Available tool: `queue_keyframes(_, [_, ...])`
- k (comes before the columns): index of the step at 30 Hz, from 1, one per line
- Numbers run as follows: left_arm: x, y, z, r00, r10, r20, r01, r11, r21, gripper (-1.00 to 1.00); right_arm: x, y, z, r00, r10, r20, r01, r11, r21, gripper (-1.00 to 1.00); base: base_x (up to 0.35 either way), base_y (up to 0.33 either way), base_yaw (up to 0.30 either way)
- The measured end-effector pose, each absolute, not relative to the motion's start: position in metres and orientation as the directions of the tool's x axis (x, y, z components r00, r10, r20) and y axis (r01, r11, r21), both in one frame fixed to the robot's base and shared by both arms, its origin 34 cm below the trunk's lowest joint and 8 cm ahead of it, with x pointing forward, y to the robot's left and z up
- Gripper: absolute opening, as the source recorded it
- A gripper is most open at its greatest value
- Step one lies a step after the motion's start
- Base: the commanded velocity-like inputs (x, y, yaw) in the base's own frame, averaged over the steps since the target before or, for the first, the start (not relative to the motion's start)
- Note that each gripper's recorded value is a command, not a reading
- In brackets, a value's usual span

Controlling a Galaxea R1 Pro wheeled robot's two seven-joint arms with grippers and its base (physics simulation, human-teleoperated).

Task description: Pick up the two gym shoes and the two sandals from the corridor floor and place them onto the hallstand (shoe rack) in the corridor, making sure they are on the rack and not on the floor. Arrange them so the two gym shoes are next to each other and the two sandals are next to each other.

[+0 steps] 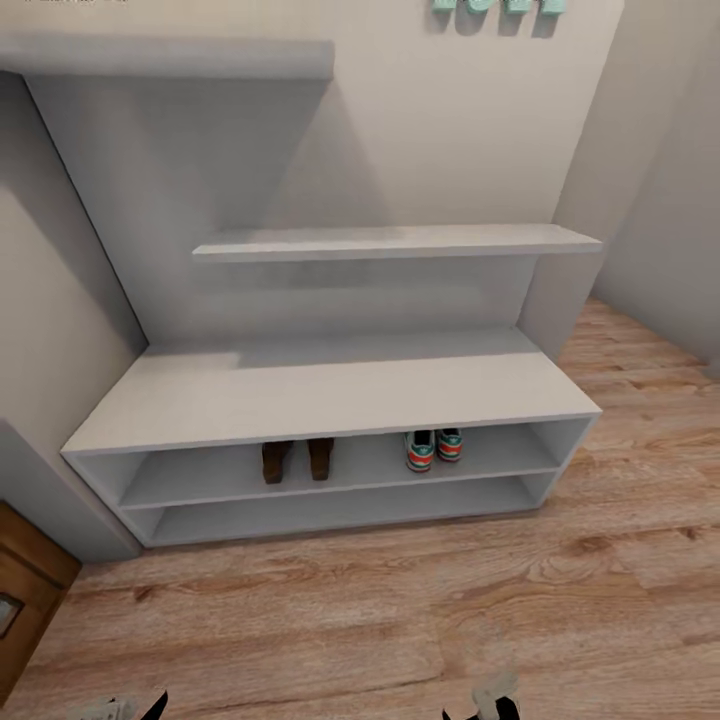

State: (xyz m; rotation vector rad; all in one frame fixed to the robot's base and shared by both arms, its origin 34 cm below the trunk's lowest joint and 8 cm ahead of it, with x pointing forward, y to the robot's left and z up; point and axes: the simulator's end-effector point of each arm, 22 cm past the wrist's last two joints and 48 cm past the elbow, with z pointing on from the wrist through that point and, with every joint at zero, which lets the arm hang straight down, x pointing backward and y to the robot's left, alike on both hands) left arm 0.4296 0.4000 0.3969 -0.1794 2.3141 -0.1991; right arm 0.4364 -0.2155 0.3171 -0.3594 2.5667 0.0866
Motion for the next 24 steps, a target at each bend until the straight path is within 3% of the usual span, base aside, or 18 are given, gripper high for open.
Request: queue_keyframes(24, [0.426,0.403,0.437,-0.694,-0.207,-0.689,-0.102,0.976,-0.19,1.0,0.432,-0.214,0.362,-0.832,-0.23,-0.505,-0.264,0.965,-0.004,1.0,0.0,0.0,0.0])
